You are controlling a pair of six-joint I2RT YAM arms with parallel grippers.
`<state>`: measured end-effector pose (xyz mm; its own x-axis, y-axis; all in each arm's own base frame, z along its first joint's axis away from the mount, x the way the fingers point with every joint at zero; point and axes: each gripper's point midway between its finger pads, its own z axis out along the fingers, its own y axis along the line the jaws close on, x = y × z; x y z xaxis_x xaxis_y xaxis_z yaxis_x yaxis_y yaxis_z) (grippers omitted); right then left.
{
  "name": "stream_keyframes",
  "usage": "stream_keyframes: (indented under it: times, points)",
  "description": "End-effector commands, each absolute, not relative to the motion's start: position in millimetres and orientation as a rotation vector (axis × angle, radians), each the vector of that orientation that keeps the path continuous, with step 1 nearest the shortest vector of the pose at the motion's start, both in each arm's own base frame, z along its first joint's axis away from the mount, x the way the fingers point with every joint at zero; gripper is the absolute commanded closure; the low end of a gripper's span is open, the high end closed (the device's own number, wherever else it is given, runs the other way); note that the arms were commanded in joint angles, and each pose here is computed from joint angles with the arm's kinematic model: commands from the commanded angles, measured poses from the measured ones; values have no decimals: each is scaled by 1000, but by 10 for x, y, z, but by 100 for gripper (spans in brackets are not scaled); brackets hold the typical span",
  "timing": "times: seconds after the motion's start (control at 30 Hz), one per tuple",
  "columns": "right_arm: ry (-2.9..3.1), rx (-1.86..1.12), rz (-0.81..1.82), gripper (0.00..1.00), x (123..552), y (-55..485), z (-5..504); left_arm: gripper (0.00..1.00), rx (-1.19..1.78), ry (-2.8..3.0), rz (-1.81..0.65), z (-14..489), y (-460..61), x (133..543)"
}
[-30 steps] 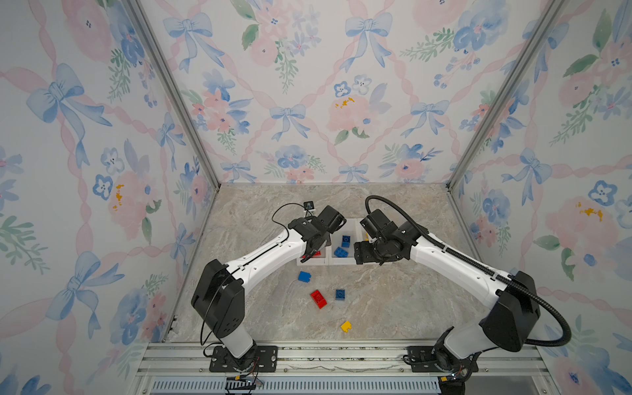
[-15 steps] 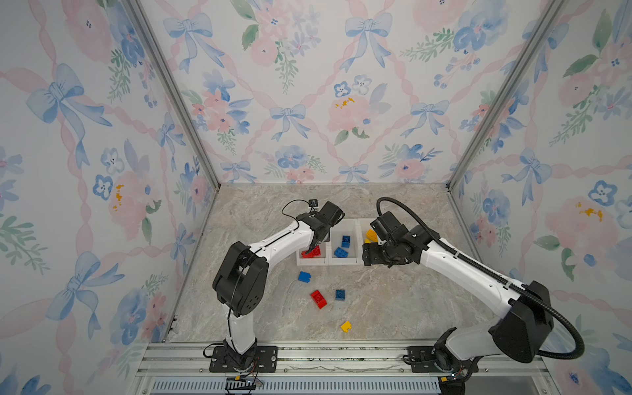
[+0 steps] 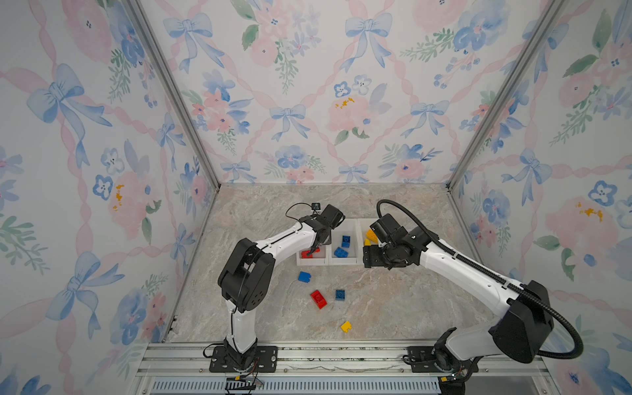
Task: Sort the legos into containers by color
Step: Place the lego in the container, then pick up the lego from the bottom-center of the table.
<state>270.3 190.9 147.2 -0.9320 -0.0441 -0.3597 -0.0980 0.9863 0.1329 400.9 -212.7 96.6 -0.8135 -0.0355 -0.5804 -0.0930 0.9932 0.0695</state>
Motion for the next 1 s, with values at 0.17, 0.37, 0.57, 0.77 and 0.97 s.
stream_keyframes:
  times: [0.17,0.37,0.57,0.77,0.97]
  points:
    - [2774,-107,244,11,2609,2012,1450,35,-123,2483,61,1203,-2093,3899]
    - [2781,-94,271,11,2520,2151,1393,33,-133,2468,-14,1329,-2145,3733]
    - [2802,-104,289,11,2376,2363,1282,29,-165,2448,-114,1458,-2140,3513]
    - [2828,-107,288,12,2213,2586,1132,26,-211,2425,-208,1532,-2005,3253]
    - [2857,-111,286,12,2088,2774,958,23,-251,2395,-270,1582,-1819,3012]
